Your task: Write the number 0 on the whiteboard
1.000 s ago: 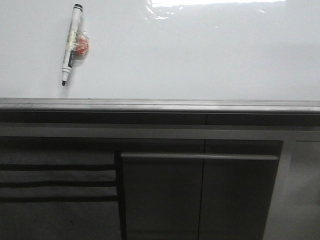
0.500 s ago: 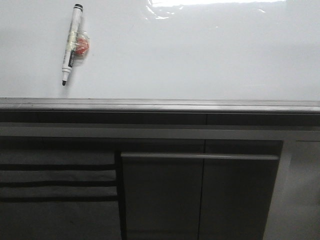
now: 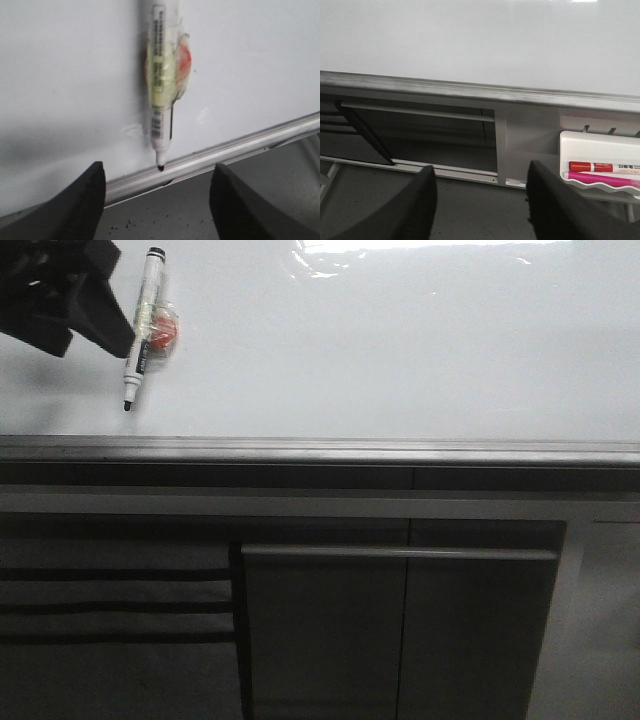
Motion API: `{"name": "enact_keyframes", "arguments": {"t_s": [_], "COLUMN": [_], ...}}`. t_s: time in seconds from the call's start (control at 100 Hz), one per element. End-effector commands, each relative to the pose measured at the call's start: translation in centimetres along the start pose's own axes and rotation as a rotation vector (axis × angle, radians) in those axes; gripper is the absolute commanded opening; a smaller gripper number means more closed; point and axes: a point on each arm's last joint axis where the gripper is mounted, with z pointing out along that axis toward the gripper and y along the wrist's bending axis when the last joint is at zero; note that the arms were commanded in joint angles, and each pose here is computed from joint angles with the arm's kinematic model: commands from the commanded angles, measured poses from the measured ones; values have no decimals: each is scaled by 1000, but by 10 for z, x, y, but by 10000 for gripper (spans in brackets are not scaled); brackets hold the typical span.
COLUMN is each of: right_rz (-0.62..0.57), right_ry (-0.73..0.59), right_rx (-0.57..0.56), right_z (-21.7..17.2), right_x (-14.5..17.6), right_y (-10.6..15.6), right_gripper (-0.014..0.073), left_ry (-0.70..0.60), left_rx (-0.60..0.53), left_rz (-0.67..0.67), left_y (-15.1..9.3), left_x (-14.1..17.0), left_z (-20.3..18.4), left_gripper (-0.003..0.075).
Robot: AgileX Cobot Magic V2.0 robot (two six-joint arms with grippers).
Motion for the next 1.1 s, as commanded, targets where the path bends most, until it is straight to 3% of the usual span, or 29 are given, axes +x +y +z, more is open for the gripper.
{"name": "enact_keyframes", "arguments": {"t_s": [0.0,0.35,0.64,0.94,1.09], "right_rz": [-5,-5,-5,-5,-5], "right_ry": [-90,-90,-90,-90,-89], "right_rx": [11,11,11,11,11], "right_z": [-4,-4,-4,-4,-4], "right_x": [-16,-16,-16,-16,-16], "right_y": [-1,-1,-1,-1,-1], "right_gripper": [363,363,363,363,363], "left_ry": [-124,-105,-72,-17,-17], "left_rx": [-5,-4,-7,-1,-8], "left_rz": [12,15,33,32,46], "left_y": [-3,-1,0,1,2], "left_x": [-26,-42,-42,-36,-36], "left_z": [-6,21,29,41,41], "left_gripper": [407,405,300,289,181]}}
